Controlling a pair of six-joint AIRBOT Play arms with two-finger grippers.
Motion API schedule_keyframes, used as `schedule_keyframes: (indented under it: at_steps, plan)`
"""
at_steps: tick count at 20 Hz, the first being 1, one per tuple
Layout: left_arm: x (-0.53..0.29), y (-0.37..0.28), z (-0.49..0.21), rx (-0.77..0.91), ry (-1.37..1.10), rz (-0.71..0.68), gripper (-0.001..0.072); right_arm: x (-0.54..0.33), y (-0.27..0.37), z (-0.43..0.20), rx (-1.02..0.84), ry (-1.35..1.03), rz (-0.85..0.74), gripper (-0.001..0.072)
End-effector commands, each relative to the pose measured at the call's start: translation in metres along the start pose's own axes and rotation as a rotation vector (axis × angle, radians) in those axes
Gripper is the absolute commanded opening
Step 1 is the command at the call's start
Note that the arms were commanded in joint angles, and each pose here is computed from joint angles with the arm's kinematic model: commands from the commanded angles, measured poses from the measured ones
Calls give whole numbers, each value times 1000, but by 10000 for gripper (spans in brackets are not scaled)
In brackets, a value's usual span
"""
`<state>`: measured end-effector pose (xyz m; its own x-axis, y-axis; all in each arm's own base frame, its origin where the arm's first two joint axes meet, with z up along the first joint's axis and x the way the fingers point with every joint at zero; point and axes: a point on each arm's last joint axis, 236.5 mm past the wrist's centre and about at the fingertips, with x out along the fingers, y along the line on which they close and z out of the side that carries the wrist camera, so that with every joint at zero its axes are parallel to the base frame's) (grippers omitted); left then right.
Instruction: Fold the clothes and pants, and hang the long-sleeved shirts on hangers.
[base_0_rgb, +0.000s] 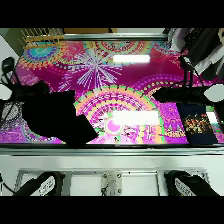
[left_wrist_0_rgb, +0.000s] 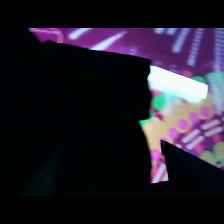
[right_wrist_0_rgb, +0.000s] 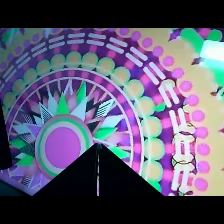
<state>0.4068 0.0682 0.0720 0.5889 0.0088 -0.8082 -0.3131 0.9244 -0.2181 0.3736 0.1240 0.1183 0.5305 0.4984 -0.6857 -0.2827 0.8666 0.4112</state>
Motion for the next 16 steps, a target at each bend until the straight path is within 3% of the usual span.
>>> schedule_keyframes:
  at_steps: [1, 6, 10, 14, 15, 16]
  plan:
    - [20, 121, -27, -214, 119, 184, 693, 1, 0, 0, 1, 2, 1, 14]
    - [67, 192, -100, -399, 264, 256, 693, 1, 0, 0, 0, 2, 1, 14]
    - [94, 186, -124, -376, 343, 237, 694, 1, 0, 0, 0, 2, 1, 14]
    - [116, 148, -120, -381, 338, 128, 692, 1, 0, 0, 0, 2, 1, 14]
    - [118, 139, -118, -372, 337, 114, 671, 1, 0, 0, 1, 2, 1, 14]
    - [118, 128, -116, -344, 338, 103, 422, 1, 0, 0, 1, 2, 1, 14]
